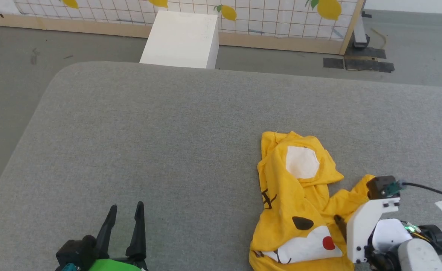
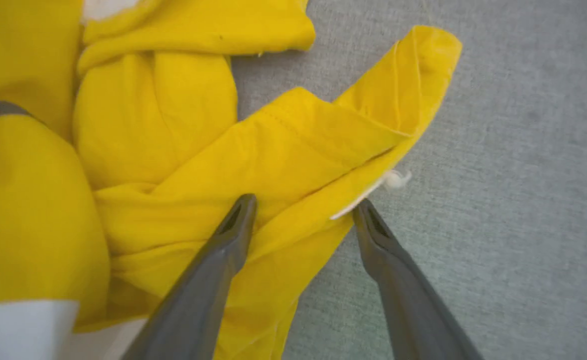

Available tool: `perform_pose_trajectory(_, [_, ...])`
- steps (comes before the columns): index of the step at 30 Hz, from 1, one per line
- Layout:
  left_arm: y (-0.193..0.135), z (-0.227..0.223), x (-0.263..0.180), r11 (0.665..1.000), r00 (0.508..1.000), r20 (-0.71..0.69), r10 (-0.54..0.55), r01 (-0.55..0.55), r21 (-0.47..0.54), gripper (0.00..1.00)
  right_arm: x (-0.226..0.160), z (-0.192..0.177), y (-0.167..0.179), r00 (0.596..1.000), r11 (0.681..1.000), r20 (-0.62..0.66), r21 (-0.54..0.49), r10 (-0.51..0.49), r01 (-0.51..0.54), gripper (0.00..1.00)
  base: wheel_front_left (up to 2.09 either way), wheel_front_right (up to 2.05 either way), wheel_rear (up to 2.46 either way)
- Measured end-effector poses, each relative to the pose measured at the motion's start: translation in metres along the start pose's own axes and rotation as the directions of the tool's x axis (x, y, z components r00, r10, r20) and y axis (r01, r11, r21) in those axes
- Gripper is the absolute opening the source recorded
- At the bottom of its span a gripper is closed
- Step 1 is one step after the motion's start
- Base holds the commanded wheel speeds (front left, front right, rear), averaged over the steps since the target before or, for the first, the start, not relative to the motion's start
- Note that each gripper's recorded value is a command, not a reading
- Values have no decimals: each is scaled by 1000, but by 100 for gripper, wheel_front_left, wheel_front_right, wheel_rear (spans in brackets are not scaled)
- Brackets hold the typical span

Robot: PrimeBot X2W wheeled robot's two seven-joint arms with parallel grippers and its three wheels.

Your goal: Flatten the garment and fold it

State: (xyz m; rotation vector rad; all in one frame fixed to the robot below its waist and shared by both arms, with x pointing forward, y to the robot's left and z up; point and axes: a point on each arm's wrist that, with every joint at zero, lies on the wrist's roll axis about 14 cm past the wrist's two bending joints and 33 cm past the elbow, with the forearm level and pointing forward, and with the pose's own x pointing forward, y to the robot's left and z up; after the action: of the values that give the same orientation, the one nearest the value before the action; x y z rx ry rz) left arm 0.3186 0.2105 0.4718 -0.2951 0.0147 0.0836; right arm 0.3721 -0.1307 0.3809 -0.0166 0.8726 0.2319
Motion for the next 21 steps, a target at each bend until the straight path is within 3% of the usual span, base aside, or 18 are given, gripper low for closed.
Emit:
perform_pose_trajectory(3, [1,2,-1,1000,1000,4,2,-2,4,100,7,-4,2,1000,1000,-26,-24,-5,4,100,0,0,0])
perform_pose_trajectory(4, [2,2,-1,1000,1000,5,3,-3,4,100,9,-3,1,1000,1000,-23,-26,-8,8,95,0,0,0])
perform_pose_trajectory(5, [2,2,-1,1000,1000,6,3,-3,4,100,10,0,-1,1000,1000,-13,-23,-17,17,27,0,0,0])
perform_pose_trajectory(6, [3,3,-1,1000,1000,8,7,-7,5,100,14,16,-1,999,999,44,-27,-19,20,0,0,0,0])
perform_pose_trajectory(10, [1,2,3,1000,1000,5,-4,4,10,100,3,81,-14,963,998,262,-7,-56,60,0,0,0,0])
perform_pose_trajectory(13, [-4,-1,8,1000,1000,-6,-24,24,10,100,-24,134,-51,886,987,436,42,-155,153,0,0,0,0])
perform_pose_trajectory(14, [-8,-2,12,999,999,-9,-36,36,10,100,-44,143,-91,836,965,483,102,-260,241,0,0,0,0])
perform_pose_trajectory(18, [-13,-5,17,998,998,-18,-55,55,9,100,-76,108,-172,767,875,425,170,-480,454,0,0,0,0])
perform_pose_trajectory(21, [-12,-7,18,998,998,-26,-56,56,14,100,-93,43,-217,738,790,285,178,-612,587,0,0,0,0])
